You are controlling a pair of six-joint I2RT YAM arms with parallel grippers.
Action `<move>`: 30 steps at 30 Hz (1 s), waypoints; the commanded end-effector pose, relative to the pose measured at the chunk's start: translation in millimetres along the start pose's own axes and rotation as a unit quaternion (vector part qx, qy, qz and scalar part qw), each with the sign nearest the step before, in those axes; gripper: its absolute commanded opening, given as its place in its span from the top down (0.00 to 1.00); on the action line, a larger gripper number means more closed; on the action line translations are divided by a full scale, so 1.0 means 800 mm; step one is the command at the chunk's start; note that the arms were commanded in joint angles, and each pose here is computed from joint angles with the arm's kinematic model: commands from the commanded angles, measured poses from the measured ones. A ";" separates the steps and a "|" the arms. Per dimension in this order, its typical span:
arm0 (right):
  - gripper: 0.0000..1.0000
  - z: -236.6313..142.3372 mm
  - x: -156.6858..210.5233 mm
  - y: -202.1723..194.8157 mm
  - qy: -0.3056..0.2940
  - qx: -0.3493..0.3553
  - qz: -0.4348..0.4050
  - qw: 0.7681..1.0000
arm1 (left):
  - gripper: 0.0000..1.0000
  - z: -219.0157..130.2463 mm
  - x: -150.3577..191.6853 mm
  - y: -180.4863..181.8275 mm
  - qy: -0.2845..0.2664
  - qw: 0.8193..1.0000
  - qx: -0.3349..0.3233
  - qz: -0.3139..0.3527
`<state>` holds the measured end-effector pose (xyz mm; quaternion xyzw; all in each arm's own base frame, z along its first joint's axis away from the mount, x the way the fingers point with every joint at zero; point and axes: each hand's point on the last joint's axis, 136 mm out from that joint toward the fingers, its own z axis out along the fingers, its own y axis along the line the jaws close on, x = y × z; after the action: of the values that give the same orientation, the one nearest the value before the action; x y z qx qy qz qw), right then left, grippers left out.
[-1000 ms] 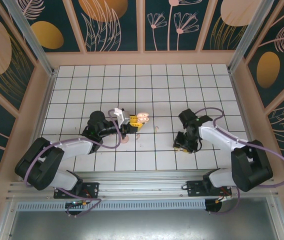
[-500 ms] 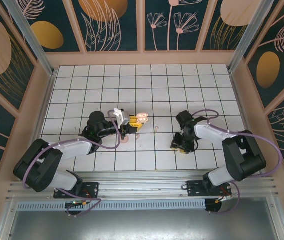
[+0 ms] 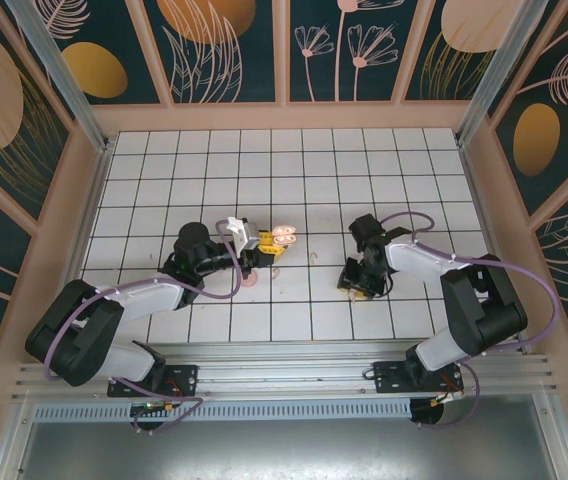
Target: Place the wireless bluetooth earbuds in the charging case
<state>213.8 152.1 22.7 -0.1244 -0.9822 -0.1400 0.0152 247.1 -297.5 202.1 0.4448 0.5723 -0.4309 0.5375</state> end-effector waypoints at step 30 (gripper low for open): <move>0.61 -0.001 0.011 -0.004 0.044 0.125 -0.154 0.979 | 0.84 -0.001 -0.005 -0.002 0.000 1.000 0.002 0.012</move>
<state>202.4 147.1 21.5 0.0132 -0.9982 -0.0291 0.0500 246.9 -297.4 198.1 0.4448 0.5787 -0.4308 0.5307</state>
